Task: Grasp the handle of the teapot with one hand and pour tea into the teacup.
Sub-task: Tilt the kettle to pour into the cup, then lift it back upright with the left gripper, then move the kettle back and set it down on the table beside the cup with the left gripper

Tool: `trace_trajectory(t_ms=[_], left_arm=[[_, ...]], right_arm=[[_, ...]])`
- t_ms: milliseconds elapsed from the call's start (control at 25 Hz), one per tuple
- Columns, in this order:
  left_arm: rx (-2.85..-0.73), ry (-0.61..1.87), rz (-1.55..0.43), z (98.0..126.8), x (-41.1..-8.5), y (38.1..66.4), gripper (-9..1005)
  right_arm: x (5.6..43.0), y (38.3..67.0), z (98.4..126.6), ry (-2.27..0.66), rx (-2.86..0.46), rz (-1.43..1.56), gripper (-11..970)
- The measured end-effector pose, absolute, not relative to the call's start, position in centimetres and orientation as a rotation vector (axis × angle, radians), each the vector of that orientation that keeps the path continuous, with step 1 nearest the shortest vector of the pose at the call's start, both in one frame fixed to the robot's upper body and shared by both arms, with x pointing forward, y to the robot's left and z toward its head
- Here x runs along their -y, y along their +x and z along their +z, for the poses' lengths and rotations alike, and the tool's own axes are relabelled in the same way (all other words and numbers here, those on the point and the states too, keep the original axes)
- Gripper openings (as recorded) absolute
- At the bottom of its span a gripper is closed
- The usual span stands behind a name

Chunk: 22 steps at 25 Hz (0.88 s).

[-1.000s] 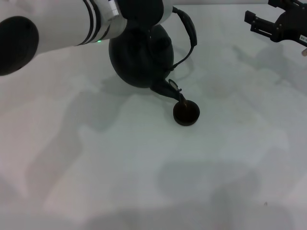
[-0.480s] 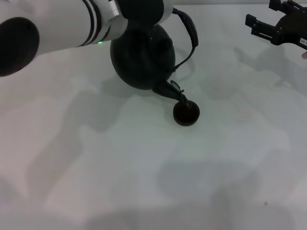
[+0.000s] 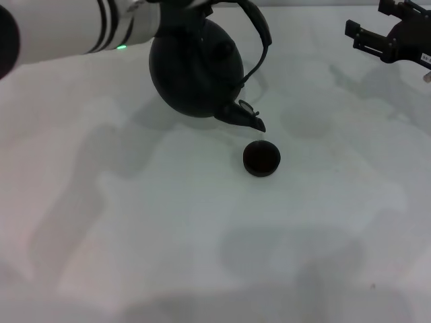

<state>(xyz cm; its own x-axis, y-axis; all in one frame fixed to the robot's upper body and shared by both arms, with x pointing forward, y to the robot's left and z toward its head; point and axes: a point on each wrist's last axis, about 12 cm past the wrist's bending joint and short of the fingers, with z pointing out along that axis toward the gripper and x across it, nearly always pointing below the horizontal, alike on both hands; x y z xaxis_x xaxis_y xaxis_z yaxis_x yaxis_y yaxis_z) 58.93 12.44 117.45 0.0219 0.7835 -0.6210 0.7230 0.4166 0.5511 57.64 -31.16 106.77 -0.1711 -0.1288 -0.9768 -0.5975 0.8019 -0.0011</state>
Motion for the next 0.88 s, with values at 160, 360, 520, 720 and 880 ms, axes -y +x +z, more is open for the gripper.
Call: trace_trajectory(t_ms=[160,360,520,720,880], left_arm=[[-1.728,1.271,0.016,117.5,-13.7,59.0,92],[-1.747,1.174,-0.105,118.1,-15.9,59.8,93],[-1.755,1.130,-0.212,118.4,-18.2,60.1,93],[-1.751,1.073,-0.387,118.3,-21.4,60.1,92],[-1.723,1.008,-0.505,117.5,-24.6,59.6,92]], right_arm=[[31.0,57.9,106.7,-0.568,-1.723,0.453,857],[30.9,58.2,106.8,-0.569,-1.727,0.445,856],[30.7,58.4,106.9,-0.573,-1.729,0.445,856],[30.4,58.7,107.1,-0.579,-1.726,0.448,856],[30.3,58.8,107.1,-0.582,-1.727,0.451,856]])
